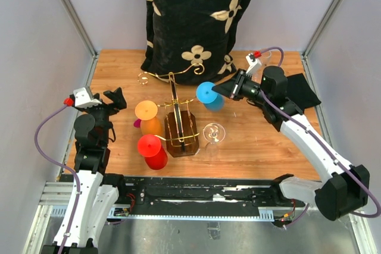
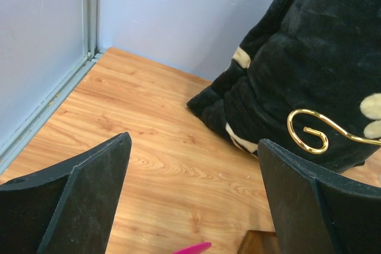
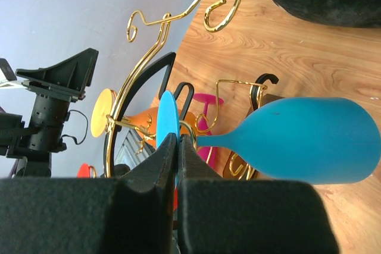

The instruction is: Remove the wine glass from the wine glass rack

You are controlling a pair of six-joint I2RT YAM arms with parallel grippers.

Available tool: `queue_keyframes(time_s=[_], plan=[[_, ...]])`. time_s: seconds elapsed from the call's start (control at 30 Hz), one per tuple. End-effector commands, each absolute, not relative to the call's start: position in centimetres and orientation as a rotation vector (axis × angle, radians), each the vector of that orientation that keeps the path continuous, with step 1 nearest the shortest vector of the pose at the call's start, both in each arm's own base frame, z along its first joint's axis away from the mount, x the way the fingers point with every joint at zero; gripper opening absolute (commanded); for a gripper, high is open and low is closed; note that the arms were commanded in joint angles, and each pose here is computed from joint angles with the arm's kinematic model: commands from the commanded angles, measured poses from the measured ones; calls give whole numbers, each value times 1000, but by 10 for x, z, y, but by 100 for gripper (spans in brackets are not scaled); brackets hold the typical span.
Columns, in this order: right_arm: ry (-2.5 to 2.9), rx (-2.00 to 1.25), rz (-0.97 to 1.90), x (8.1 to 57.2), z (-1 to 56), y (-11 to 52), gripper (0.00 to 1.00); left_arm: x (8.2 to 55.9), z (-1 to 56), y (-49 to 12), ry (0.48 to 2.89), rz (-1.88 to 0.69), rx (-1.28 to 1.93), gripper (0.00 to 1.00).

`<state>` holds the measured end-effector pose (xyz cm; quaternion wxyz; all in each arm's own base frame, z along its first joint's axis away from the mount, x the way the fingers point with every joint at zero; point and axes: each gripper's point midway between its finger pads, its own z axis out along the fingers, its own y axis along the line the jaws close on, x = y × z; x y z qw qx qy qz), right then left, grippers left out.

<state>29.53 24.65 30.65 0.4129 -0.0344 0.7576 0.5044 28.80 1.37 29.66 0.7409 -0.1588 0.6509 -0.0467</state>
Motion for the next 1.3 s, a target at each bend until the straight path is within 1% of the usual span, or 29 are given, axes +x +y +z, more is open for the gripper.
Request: queue_keyframes(time_s=[0.0,0.17,0.4,0.6,0.73,0.9,1.07,1.17,1.27], plan=[[1821,-115,1301,311,330,253,1,285,305,13,1407,-96,-337,94],[1809,-192,1347,304,340,274,1,285,305,15,1409,-84,-336,94],[1806,-298,1399,258,346,289,1,286,303,14,1412,-88,-335,94],[1876,-326,1317,230,334,270,1,286,303,13,1416,-92,-334,94],[1959,-324,1252,215,314,251,1,285,304,13,1417,-87,-334,94],[2032,-176,1081,220,288,201,1,285,304,12,1415,-95,-334,94],[2082,57,822,250,266,124,1,286,307,10,1408,-109,-334,94],[2181,197,557,267,235,70,1,285,313,10,1397,-114,-333,95],[2292,264,180,278,203,15,1,284,316,10,1388,-117,-332,95]])
